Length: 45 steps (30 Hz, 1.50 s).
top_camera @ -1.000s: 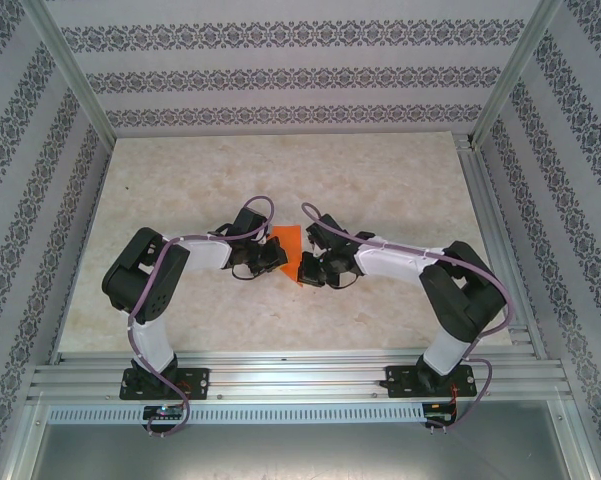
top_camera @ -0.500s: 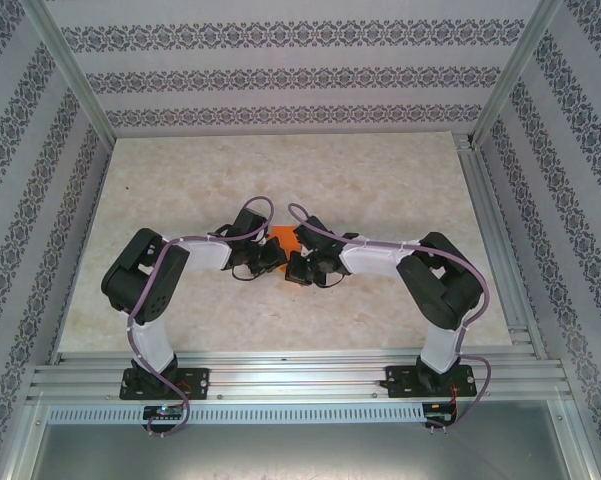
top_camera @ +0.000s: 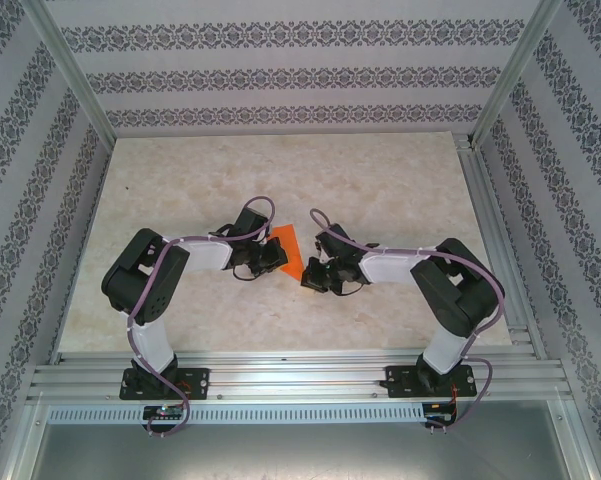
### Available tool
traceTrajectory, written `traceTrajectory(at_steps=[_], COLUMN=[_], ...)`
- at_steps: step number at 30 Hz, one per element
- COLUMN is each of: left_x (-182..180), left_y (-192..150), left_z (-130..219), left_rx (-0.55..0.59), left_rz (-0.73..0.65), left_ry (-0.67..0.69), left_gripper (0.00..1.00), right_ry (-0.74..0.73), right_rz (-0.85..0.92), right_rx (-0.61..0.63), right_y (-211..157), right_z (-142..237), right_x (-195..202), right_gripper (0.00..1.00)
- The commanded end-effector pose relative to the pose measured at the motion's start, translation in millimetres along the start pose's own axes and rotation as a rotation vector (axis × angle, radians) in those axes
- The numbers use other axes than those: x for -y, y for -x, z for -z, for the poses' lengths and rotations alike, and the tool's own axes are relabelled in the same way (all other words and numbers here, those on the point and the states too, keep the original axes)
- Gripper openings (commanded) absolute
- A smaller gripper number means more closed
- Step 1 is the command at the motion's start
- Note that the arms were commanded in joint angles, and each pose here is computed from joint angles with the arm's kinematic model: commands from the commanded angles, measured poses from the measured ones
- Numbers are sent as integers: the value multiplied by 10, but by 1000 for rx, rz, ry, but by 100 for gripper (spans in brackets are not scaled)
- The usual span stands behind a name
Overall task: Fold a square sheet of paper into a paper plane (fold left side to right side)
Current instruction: Third fold the triangle at the center of the table.
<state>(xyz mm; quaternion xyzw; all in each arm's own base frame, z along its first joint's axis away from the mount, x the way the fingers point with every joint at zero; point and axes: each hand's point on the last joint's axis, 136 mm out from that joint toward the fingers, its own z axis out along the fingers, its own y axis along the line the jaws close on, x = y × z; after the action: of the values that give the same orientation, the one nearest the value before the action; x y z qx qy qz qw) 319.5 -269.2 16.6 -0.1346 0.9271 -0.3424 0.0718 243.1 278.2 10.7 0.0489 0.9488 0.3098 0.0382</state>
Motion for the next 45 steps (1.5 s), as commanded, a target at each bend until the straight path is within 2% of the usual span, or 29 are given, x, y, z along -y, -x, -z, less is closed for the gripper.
traceTrajectory(at_steps=[1, 4, 9, 13, 16, 21, 27, 35, 38, 41, 45], left_x=[-659, -655, -641, -624, -613, -585, -502, -13, 142, 221, 291], left_y=[-192, -190, -192, -183, -185, -173, -171, 19, 50, -18, -220], left_z=[-49, -49, -45, -43, -47, -49, -18, 405, 593, 662, 550], left_rx=[-32, -31, -31, -29, -32, -33, -37, 51, 91, 92, 22], left_rz=[61, 60, 58, 57, 58, 55, 40, -86, -125, -139, -171], left_ry=[249, 246, 238, 234, 230, 222, 198, 128, 98, 43, -29], left_gripper=[2, 2, 2, 2, 2, 2, 3, 24, 27, 20, 12], right_ry=[-156, -101, 0, 54, 54, 14, -83, -161, -172, -183, -190], right_rz=[-92, -35, 99, 146, 151, 125, 36, 28, 37, 51, 60], right_rx=[-91, -52, 53, 42, 18, -34, -57, -127, -140, -159, -164], right_y=[-367, -257, 105, 203, 230, 212, 162, 1, -21, -48, -52], right_z=[61, 205, 434, 296, 131, -121, -222, -302, -315, -332, -330], right_x=[583, 407, -133, -433, -493, -334, 114, 383, 394, 400, 399], right_gripper=[0, 0, 0, 0, 0, 0, 0, 0, 0, 0, 0])
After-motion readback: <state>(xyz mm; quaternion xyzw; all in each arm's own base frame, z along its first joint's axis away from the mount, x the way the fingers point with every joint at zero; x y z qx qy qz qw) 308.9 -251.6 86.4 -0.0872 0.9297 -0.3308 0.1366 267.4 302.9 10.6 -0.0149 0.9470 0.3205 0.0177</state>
